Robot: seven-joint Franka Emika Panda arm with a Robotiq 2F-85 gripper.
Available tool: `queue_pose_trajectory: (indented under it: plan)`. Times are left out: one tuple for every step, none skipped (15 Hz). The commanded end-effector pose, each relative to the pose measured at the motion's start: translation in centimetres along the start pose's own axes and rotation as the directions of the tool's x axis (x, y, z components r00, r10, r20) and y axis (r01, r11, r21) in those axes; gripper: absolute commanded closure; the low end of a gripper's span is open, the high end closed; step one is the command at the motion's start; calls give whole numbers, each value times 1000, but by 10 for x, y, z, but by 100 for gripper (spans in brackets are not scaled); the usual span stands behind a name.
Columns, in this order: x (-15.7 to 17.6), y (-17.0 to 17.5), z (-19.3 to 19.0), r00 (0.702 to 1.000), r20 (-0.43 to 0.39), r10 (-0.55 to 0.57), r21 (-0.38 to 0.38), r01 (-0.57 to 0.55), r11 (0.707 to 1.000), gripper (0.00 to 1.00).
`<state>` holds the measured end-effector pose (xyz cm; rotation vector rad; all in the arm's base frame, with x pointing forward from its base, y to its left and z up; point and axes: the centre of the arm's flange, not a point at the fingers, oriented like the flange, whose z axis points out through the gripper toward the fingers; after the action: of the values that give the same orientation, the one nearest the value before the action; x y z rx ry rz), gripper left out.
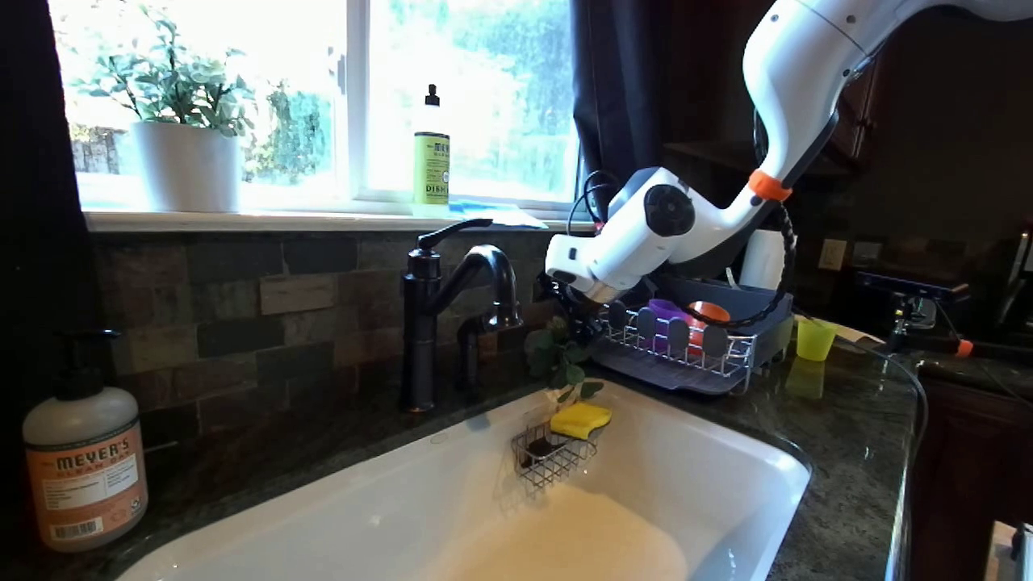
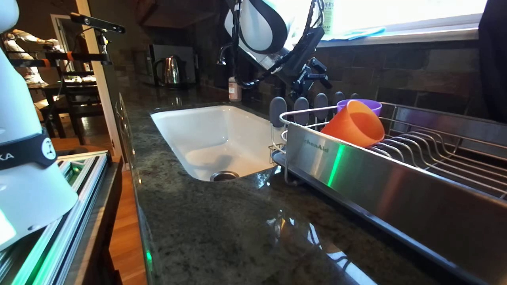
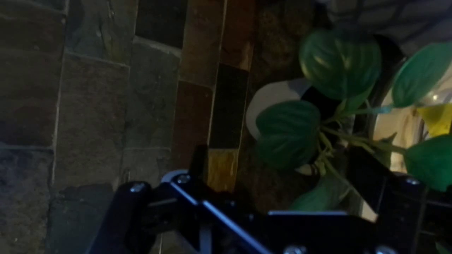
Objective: Move the toy plant to the sink
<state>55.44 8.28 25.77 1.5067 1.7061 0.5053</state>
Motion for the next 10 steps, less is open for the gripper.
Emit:
queue_pose_trajectory:
  plan:
    - [-1, 4, -27, 987, -160, -23, 73, 35, 997, 0]
    - [0, 3, -31, 981, -191, -31, 90, 49, 995, 0]
    - [-2, 2, -31, 979, -200, -33, 102, 55, 993, 0]
    - [-5, 2, -30, 980, -196, -30, 107, 52, 993, 0]
    - [-8, 2, -28, 985, -164, -47, 110, 66, 992, 0]
    - [-12, 1, -25, 988, -139, -71, 115, 88, 990, 0]
    - [-16, 1, -24, 988, -131, -77, 113, 92, 989, 0]
    - [-19, 3, -23, 991, -117, -70, 104, 83, 991, 0]
    - [-22, 6, -24, 992, -113, -55, 108, 67, 992, 0]
    - [-22, 9, -26, 991, -127, -36, 136, 53, 989, 0]
